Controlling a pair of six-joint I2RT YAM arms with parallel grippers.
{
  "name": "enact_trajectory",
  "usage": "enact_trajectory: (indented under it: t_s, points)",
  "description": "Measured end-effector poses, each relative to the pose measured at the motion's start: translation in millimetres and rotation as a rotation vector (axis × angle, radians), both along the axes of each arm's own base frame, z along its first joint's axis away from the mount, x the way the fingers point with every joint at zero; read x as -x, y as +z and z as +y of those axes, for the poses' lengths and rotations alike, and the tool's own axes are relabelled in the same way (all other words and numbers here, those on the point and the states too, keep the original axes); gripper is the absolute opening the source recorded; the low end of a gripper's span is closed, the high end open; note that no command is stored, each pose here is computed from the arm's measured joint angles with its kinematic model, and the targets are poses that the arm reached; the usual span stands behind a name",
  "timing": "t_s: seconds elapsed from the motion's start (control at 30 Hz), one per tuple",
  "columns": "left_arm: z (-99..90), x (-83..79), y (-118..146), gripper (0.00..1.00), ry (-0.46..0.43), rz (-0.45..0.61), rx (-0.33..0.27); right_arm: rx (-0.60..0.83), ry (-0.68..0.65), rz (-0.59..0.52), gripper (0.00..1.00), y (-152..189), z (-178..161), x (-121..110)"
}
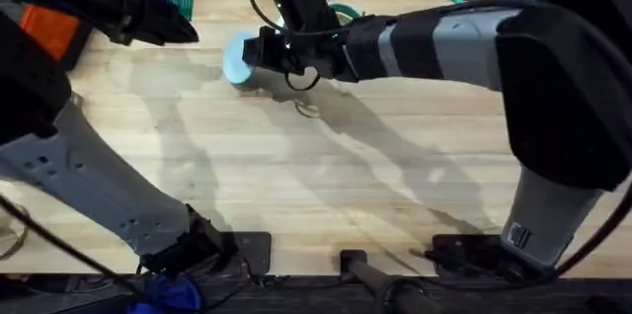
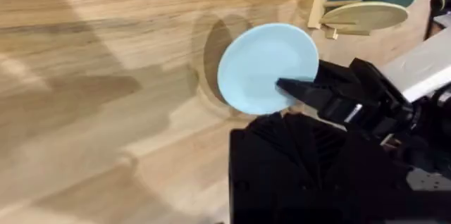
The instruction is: Pick up the plates from the table one by one and place each into a slot on the dish rack.
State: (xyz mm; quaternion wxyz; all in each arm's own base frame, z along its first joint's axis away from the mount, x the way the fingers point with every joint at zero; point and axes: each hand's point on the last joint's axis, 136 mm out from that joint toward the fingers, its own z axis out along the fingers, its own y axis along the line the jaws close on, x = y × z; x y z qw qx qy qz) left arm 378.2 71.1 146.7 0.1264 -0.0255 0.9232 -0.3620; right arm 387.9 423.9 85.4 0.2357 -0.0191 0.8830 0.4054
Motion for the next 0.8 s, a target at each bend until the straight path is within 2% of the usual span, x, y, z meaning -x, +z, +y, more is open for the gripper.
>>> enact_trajectory:
  t_s: [0.23, 0.6, 0.8]
  points:
    - [7.5, 12.0, 31, 0.039, 0.044, -0.018, -0.124, 0.045, 0.011, -0.034, 0.031, 10, -9, 1]
    - [21.7, 35.9, 67, 0.041, 0.147, -0.005, -0.335, 0.071, 0.056, -0.166, 0.031, 57, -17, 3]
    - [15.6, 43.7, 77, 0.041, 0.152, 0.010, -0.462, 0.114, 0.098, -0.219, 0.031, 61, -22, 5]
